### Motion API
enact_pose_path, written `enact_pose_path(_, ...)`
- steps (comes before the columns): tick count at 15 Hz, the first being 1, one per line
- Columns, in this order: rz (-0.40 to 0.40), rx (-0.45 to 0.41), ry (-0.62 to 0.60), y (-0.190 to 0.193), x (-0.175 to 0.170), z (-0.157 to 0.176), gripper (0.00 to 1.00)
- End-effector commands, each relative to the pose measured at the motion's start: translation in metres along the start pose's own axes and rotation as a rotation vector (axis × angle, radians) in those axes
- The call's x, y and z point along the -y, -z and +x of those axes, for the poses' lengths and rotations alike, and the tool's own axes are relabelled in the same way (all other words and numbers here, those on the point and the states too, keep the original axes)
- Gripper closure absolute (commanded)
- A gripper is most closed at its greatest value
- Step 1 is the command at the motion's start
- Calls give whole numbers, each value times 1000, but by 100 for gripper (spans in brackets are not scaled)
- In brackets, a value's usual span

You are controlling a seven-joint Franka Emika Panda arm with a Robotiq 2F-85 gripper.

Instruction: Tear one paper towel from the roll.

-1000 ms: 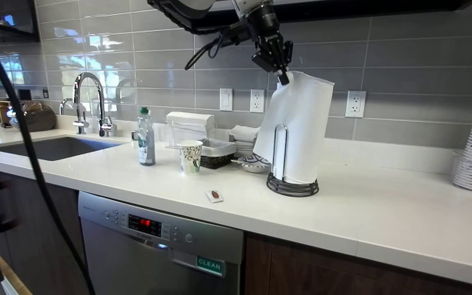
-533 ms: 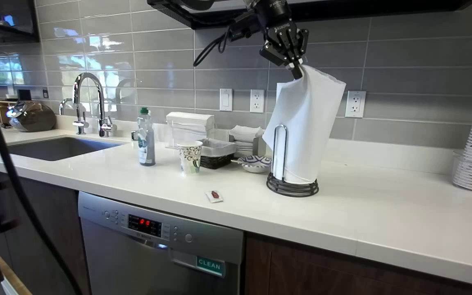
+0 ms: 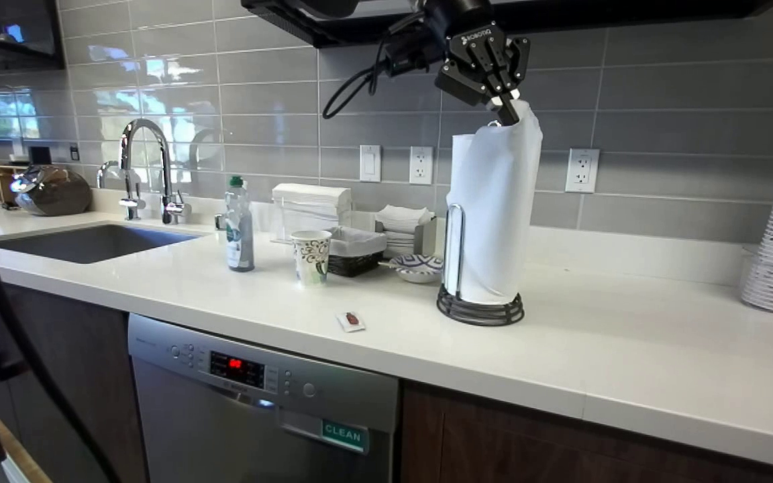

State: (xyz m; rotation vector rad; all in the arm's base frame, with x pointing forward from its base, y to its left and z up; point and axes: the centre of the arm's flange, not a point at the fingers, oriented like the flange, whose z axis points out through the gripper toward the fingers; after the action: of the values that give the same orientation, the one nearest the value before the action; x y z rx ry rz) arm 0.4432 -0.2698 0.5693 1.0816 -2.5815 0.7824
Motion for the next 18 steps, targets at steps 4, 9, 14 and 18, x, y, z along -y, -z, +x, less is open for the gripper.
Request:
enact_pose_path(4, -43, -159, 67, -14, -12, -8, 100)
enact_pose_path(9, -77, -243, 253, -28, -14, -27, 100)
enact_pose_path(14, -93, -229, 468, -41, -17, -57, 100)
enact_pose_path(18, -87, -167, 667, -43, -22, -91, 100)
